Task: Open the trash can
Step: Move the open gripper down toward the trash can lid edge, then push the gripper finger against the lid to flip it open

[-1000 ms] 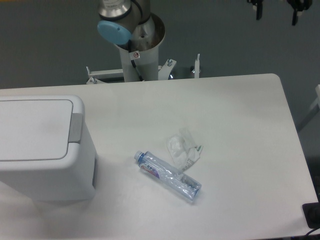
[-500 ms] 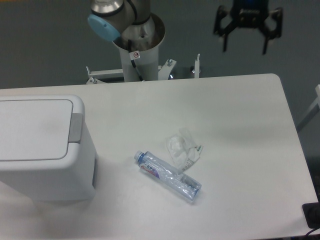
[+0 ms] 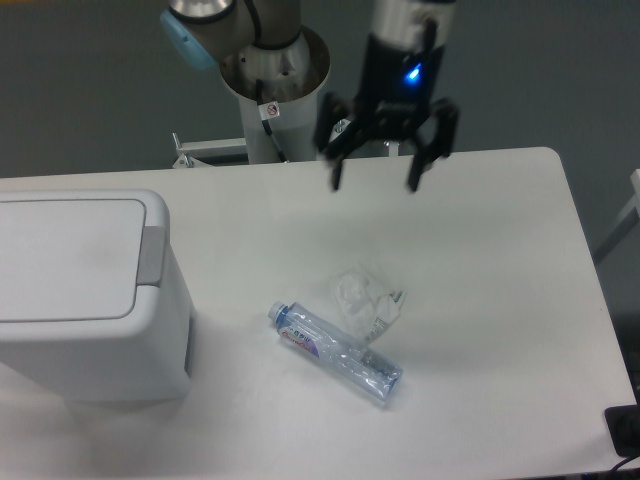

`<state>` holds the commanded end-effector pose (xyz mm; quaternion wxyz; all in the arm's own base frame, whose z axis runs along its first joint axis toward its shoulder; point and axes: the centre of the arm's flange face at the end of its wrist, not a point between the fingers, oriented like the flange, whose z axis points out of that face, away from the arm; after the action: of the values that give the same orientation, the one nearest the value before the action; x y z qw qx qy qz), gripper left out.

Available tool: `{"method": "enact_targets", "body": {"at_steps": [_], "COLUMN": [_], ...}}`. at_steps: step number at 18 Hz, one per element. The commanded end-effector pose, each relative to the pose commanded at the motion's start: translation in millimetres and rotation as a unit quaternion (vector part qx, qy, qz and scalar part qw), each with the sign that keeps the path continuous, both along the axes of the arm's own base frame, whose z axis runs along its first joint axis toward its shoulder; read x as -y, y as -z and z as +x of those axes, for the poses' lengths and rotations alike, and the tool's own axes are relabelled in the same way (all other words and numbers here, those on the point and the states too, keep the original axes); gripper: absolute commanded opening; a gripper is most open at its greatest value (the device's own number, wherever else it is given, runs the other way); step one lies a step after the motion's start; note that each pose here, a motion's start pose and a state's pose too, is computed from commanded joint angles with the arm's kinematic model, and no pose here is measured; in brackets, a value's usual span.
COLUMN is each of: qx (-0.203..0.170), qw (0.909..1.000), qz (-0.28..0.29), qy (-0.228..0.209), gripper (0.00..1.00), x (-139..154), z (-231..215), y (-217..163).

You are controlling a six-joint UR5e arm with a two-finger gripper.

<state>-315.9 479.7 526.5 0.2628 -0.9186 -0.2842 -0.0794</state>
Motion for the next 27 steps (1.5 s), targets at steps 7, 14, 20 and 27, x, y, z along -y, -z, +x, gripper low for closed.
{"method": "enact_targets", "body": {"at_steps": [7,14,20,27], "qx": [0.030,0.034,0.039,0.042], "qw": [0.9985,0.9989,0.9985,0.9980], "qz": [-0.016,-0.002,-0.007,-0.012], "qy": [0.042,0.032,0.039,0.046], "gripper": [1.00,1.00,1.00,1.00], "x": [-48,-66,-70,-72], "z": [51,65,81,90], "y": [29,37,49,57]}}
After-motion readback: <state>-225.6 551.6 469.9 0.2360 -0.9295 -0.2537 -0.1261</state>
